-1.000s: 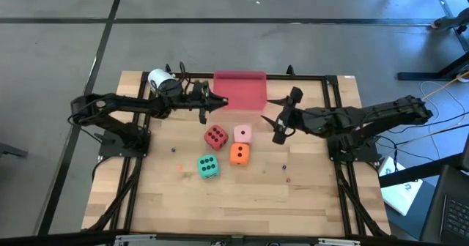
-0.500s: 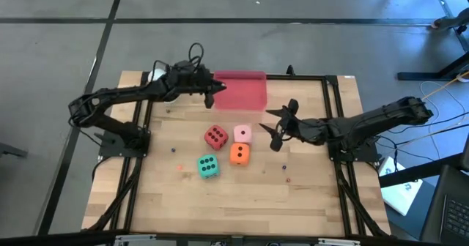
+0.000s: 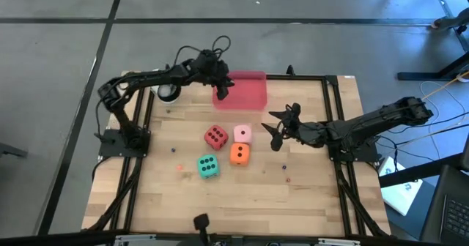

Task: Pick & Place Dice
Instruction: Put the yellow die into the pink bin

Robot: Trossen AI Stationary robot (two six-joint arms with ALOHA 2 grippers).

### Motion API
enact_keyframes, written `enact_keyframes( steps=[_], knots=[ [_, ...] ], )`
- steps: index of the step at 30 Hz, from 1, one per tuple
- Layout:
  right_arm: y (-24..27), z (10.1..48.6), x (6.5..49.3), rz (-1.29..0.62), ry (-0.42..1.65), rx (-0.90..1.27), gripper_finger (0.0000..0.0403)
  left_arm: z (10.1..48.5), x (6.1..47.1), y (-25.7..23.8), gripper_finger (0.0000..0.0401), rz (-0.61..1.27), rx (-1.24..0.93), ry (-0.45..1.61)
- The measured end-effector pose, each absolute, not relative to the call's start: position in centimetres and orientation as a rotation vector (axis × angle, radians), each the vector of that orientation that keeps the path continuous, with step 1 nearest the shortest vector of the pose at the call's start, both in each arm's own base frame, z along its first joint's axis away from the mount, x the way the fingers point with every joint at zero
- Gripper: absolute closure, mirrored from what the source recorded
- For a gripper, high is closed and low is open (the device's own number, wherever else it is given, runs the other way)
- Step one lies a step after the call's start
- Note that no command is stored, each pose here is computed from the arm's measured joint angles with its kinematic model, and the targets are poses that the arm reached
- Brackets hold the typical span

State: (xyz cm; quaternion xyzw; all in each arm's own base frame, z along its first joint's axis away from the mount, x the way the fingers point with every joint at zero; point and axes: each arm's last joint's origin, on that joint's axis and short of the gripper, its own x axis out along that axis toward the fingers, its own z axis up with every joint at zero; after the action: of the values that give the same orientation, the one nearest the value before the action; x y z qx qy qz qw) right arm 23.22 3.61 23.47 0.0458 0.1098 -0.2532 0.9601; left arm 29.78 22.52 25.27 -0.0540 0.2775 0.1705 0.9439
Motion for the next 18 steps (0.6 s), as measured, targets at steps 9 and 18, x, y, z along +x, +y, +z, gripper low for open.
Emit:
enact_keyframes(
  steps=[9,18],
  knots=[
    [3.6,22.7,23.0,-0.509,0.212,0.103,0.0140,23.2,32.4,25.5,0.0372,0.313,-0.158,0.791],
    [3.6,22.7,23.0,-0.505,0.214,0.103,0.0140,21.7,34.9,27.3,0.0372,0.306,-0.175,0.948]
  ],
)
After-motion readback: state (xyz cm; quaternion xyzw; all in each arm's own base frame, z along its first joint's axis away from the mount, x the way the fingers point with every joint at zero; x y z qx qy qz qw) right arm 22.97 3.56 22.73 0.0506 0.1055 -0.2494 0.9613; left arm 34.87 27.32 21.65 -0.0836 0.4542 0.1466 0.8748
